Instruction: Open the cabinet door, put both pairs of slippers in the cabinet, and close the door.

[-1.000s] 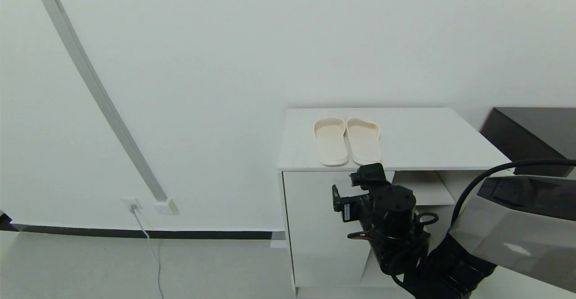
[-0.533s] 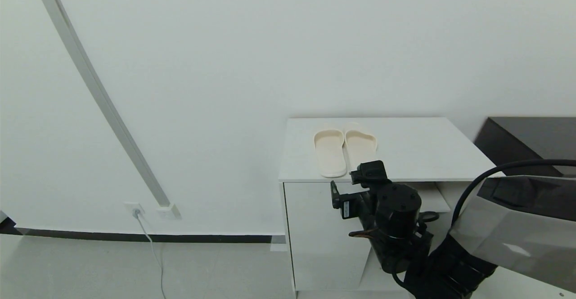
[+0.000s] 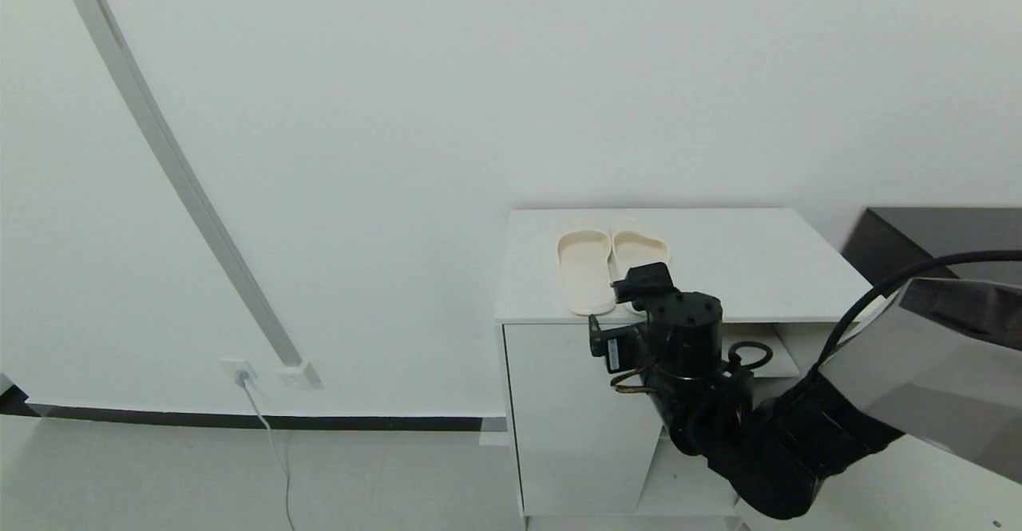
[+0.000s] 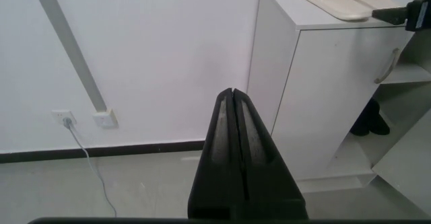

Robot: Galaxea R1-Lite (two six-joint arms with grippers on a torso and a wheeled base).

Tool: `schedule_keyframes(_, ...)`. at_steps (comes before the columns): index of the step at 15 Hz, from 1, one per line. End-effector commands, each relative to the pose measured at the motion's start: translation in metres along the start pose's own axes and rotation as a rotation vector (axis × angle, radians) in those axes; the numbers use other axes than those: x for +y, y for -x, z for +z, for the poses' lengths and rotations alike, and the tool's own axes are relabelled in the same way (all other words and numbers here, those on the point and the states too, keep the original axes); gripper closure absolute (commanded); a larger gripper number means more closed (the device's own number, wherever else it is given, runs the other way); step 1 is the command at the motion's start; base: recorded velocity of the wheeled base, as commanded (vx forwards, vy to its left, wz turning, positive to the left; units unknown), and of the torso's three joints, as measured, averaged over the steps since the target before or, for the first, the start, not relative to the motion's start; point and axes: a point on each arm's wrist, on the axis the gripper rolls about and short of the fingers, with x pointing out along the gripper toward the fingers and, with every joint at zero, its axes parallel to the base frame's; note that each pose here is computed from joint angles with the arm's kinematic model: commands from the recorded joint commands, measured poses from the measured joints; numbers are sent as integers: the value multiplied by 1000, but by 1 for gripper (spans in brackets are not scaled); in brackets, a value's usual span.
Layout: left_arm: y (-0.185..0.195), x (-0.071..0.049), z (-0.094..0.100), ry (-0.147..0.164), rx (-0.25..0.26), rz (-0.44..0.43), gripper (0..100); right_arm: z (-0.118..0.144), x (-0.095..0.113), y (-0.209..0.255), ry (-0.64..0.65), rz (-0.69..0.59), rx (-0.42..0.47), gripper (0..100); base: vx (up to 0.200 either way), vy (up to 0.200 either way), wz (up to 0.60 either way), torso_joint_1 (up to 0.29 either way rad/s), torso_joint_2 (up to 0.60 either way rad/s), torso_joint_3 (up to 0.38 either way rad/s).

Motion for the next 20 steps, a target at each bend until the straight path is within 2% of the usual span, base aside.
schedule_keyframes(1,0,0,0,0,0,2,100,41,-3,4,-106,0,-36,0,0,0,0,0,0,0)
schedule_keyframes(5,0,0,0,0,0,0,100,72,-9,13,-199,-2,31,0,0,0,0,0,0,0)
schedule_keyframes(7,0,0,0,3,0,2,100,75,-12,18,-210,-5,61,0,0,0,0,0,0,0)
schedule_keyframes(13,0,0,0,2,0,0,100,66,-9,14,-198,-11,82,0,200,0,0,1,0,1)
schedule_keyframes(16,0,0,0,0,0,0,100,50,-5,12,-187,-13,116,0,200,0,0,6,1,4)
schedule_keyframes(20,0,0,0,0,0,0,100,36,7,9,-187,9,105,0,0,0,0,0,0,0)
